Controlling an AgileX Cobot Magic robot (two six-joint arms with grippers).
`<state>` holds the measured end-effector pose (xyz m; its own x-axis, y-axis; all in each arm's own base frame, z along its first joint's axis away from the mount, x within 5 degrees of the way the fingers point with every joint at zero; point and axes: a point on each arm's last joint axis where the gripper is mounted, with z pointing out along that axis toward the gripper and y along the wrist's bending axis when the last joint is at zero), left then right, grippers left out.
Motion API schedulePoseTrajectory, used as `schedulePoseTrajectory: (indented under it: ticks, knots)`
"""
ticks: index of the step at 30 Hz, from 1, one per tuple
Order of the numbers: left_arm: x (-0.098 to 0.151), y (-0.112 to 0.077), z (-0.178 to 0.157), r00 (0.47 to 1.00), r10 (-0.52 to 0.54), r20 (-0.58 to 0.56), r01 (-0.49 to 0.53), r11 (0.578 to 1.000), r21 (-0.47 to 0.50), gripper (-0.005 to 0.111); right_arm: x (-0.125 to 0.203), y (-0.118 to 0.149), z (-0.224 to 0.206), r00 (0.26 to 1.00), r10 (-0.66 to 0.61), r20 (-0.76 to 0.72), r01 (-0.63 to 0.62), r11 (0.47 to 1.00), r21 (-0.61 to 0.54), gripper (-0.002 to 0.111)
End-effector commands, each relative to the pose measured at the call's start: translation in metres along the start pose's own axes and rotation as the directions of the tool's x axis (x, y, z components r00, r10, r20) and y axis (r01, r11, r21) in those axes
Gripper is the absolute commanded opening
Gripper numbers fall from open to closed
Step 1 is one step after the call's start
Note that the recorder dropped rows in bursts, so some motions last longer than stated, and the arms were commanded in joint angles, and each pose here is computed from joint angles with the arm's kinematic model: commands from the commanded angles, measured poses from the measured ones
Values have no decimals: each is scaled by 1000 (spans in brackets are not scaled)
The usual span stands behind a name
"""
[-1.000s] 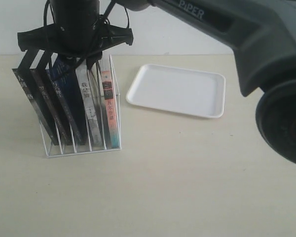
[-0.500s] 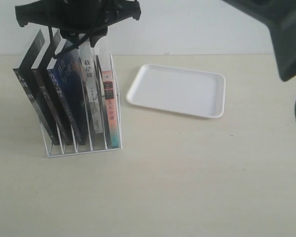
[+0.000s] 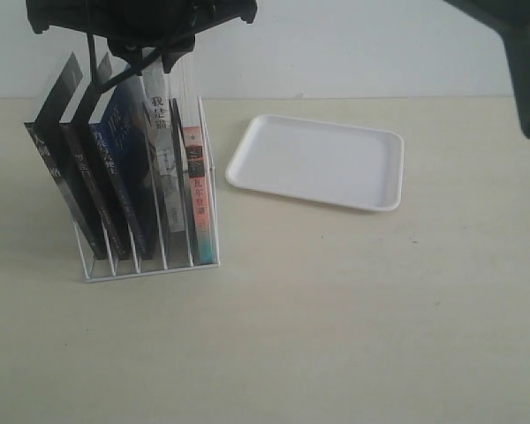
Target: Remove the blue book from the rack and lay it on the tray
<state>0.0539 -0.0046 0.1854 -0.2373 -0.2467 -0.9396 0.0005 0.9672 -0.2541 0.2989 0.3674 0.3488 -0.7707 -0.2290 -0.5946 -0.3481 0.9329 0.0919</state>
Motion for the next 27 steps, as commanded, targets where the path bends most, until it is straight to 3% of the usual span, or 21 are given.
schedulePoseTrajectory:
  ticks: [1,18,20,24,27]
  knots:
    - [0,0,0,1000,2,6,-2,1000,7,6,-8,-4,-12,998,-16,57,16,1000,8,0]
    - [0,0,0,1000,-6,6,6,1000,9,6,-7,-4,-11,998,-17,56,16,1000,9,0]
    - [0,0,0,1000,-6,6,6,1000,7,6,-6,-4,-7,999,-19,49,19,1000,13,6]
    - [0,0,0,1000,-6,6,6,1000,7,6,-4,-3,3,999,-29,37,27,999,30,33]
    - [0,0,0,1000,-6,6,6,1000,7,6,-2,-2,12,999,-40,31,38,998,52,43]
